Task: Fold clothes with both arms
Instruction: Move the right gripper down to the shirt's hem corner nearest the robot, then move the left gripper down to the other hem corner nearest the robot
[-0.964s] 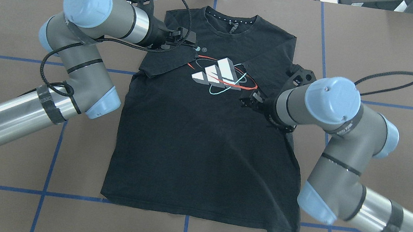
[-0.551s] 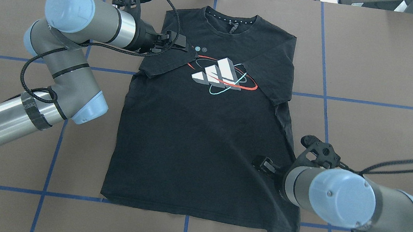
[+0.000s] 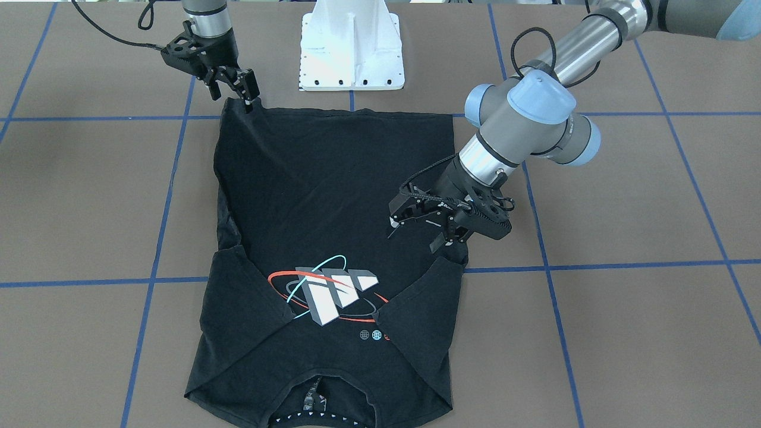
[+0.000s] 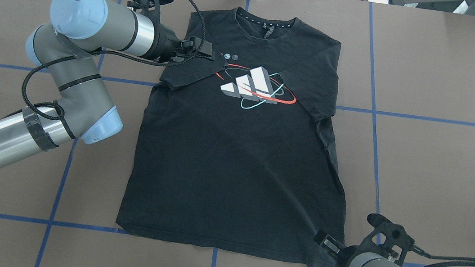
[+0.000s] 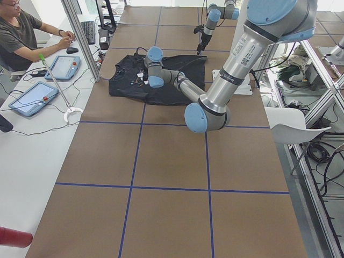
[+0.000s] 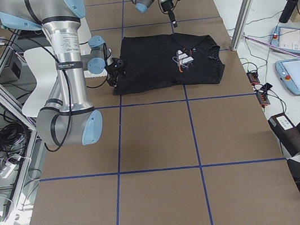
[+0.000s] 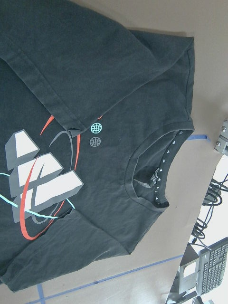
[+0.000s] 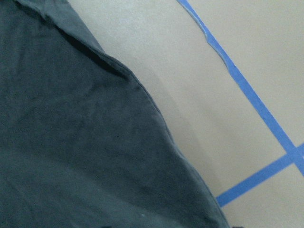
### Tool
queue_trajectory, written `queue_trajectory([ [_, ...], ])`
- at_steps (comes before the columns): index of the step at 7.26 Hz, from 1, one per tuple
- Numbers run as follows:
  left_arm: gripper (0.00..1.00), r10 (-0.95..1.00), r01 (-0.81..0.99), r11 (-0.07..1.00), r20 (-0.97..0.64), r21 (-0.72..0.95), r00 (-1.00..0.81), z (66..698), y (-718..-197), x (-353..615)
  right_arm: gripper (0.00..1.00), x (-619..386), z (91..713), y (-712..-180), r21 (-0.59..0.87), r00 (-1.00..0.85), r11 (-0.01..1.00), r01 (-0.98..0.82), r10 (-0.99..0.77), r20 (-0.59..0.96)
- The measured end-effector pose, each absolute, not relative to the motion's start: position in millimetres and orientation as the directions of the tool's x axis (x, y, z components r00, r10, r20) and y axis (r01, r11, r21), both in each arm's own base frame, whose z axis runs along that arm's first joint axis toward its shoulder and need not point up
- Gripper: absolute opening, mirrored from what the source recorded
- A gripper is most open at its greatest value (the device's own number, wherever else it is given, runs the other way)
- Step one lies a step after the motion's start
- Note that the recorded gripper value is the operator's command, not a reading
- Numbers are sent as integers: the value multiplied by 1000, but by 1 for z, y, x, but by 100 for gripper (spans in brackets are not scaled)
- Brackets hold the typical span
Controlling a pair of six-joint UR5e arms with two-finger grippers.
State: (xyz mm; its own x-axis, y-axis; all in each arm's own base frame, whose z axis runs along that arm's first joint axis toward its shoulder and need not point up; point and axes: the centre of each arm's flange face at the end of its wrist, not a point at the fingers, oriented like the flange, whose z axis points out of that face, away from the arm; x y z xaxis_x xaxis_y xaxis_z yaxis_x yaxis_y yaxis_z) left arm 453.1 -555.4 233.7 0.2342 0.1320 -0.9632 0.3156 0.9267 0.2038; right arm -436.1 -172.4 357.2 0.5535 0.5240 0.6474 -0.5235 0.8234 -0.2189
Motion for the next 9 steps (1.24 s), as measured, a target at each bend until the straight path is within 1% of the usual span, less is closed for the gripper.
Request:
queue_trajectory([
  [2,99,131,318,926,-963,203,234,234,-556,452,83,-444,371,-143,-263,536,806,-529,558,633],
  [4,99,131,318,926,-963,203,234,234,-556,452,83,-447,385,-134,-313,452,762,-568,606,655],
  [5,99,129,318,926,-963,202,236,236,-556,452,81,-451,393,-131,-314,444,755,-576,611,656],
  [6,99,128,319,926,-963,202,238,237,-556,451,72,-454,397,-130,-312,443,754,-578,611,655],
  [7,99,127,318,926,-963,201,239,239,-555,452,48,-454,399,-130,-311,443,753,-580,612,655],
  [8,99,126,318,927,-963,200,240,239,-555,452,18,-453,400,-130,-310,442,751,-582,613,655],
  [9,99,125,318,927,-963,200,240,240,-555,452,0,-452,399,-131,-311,440,750,-583,614,656],
])
